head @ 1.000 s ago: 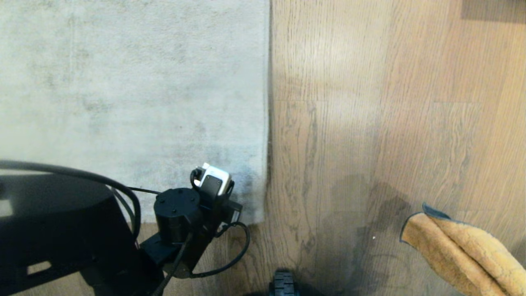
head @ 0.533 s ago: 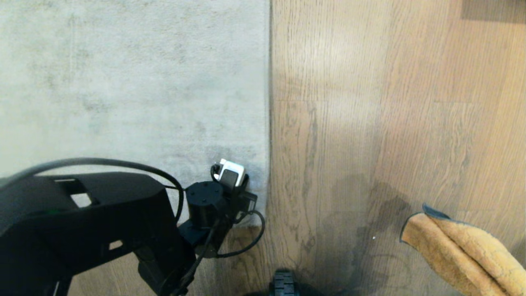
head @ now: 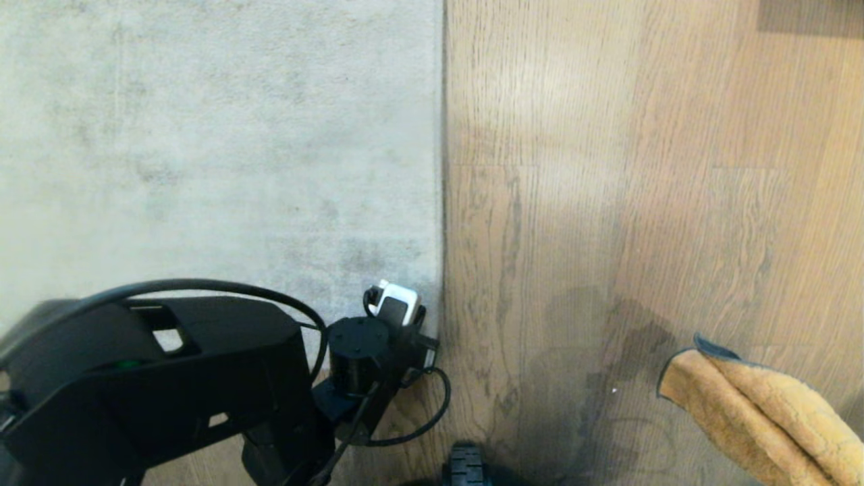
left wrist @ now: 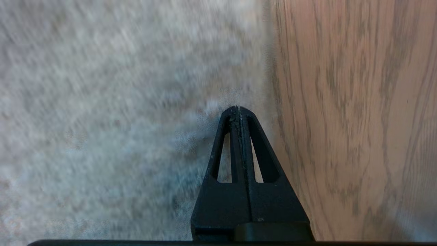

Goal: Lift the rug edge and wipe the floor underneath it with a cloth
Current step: Lay down the carpet

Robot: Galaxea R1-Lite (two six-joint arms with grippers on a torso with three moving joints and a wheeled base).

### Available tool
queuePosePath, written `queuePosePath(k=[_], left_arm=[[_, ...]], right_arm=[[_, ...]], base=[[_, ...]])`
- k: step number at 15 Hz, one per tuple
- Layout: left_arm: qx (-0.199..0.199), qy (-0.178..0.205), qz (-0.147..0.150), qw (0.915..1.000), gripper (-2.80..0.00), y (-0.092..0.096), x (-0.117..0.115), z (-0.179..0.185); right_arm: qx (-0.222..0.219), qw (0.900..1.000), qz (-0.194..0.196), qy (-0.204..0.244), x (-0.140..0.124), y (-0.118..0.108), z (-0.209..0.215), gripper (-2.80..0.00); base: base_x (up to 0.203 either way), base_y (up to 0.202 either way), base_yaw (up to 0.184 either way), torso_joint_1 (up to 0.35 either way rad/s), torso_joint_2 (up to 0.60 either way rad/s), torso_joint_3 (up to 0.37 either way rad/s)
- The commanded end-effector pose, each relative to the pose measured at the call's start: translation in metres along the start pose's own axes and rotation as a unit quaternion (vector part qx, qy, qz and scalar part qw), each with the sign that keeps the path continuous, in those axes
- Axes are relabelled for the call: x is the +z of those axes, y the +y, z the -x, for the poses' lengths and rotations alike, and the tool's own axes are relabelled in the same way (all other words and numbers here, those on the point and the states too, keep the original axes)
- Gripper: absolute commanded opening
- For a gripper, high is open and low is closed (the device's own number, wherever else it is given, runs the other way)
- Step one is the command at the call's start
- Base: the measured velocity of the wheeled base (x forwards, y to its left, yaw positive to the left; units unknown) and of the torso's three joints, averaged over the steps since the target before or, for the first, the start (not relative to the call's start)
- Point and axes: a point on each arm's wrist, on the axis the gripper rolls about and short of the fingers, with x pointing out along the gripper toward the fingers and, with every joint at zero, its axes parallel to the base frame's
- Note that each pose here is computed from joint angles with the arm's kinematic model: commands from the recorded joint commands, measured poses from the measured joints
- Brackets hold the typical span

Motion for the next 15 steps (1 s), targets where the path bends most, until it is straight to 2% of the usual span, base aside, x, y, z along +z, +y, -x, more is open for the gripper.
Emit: queuePosePath(k=[1, 7, 11, 15], left_arm=[[-0.001, -0.004, 0.0, 1.0, -2.8, -0.001, -0.004, 0.005], [-0.01, 0.069, -0.029, 0.9971, -2.8, 0.006, -0.03, 0.033], [-0.012, 0.084, -0.034, 0.9958, -2.8, 0.004, -0.042, 0.029], [-0.009, 0.078, -0.032, 0.9964, -2.8, 0.001, -0.047, 0.016]], right_arm=[[0.001, 1.0, 0.0, 0.001, 0.0, 0.0, 0.0, -2.8], [0.001, 1.0, 0.0, 0.001, 0.0, 0.0, 0.0, -2.8], [0.001, 1.0, 0.0, 0.001, 0.0, 0.0, 0.0, -2.8], [0.001, 1.0, 0.0, 0.001, 0.0, 0.0, 0.0, -2.8]], base=[[0.0, 0.0, 0.0, 0.0, 0.0, 0.0], [0.0, 0.0, 0.0, 0.0, 0.0, 0.0], [0.0, 0.0, 0.0, 0.0, 0.0, 0.0], [0.0, 0.0, 0.0, 0.0, 0.0, 0.0]])
